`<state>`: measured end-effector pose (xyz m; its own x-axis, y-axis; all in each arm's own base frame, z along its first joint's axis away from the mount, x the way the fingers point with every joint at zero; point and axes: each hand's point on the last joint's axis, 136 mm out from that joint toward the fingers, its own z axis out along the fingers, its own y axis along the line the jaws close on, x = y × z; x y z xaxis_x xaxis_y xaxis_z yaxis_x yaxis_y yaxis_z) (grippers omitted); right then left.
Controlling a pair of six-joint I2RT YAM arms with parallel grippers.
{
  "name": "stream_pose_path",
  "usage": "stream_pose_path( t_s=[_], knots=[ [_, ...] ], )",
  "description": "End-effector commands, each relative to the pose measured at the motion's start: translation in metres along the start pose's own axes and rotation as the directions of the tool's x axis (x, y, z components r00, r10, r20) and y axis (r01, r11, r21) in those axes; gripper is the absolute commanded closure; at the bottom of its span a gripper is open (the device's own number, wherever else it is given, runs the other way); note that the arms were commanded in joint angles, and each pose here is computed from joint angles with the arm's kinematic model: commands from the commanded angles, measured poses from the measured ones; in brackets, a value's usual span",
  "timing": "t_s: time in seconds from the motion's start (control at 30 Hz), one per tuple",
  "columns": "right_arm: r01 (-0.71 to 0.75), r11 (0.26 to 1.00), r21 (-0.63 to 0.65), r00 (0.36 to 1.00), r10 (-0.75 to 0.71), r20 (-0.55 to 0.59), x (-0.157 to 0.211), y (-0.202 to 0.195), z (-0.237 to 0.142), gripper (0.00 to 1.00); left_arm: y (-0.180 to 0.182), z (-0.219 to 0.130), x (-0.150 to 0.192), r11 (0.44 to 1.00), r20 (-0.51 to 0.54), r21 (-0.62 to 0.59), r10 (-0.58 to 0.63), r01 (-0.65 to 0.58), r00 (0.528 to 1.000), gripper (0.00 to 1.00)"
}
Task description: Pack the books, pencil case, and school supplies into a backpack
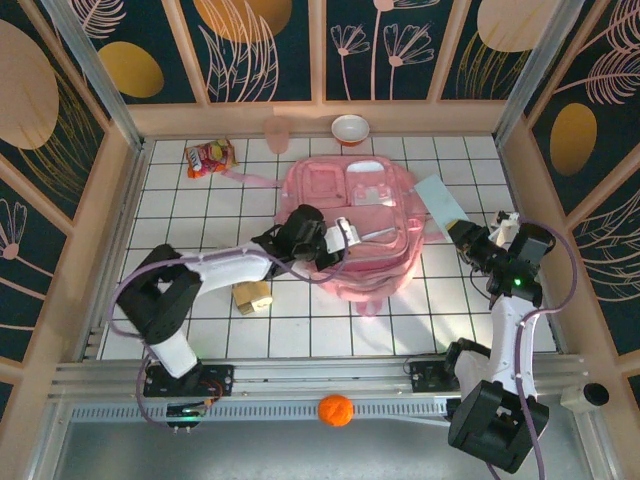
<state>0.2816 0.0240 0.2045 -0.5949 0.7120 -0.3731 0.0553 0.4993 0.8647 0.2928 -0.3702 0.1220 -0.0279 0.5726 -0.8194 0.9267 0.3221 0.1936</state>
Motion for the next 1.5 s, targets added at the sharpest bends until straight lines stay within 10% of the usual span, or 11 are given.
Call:
stream_pose_path(
  t_s=[0.0,0.83,1.47],
  knots=[
    [0.041,0.998,-0.054,0.999,-0.041,-0.005,0.002,0.011,-0.002,0.84,0.009,-0.018,0.002,0.982,0.023,-0.075,-0.173,0.174,0.985,1.0],
    [0.003,0.993,0.121,0.999,0.001,-0.039,0.058,0.022,-0.005,0.84,0.092,-0.068,-0.126,0.885,0.363,-0.198,-0.333,0.422,0.87,1.0],
    [-0.158,0.951,-0.266,0.975,0.108,-0.194,0.141,0.101,0.077,0.87,0.099,-0.075,-0.161,0.894,0.43,-0.12,-0.345,0.431,0.835,1.0]
  ],
)
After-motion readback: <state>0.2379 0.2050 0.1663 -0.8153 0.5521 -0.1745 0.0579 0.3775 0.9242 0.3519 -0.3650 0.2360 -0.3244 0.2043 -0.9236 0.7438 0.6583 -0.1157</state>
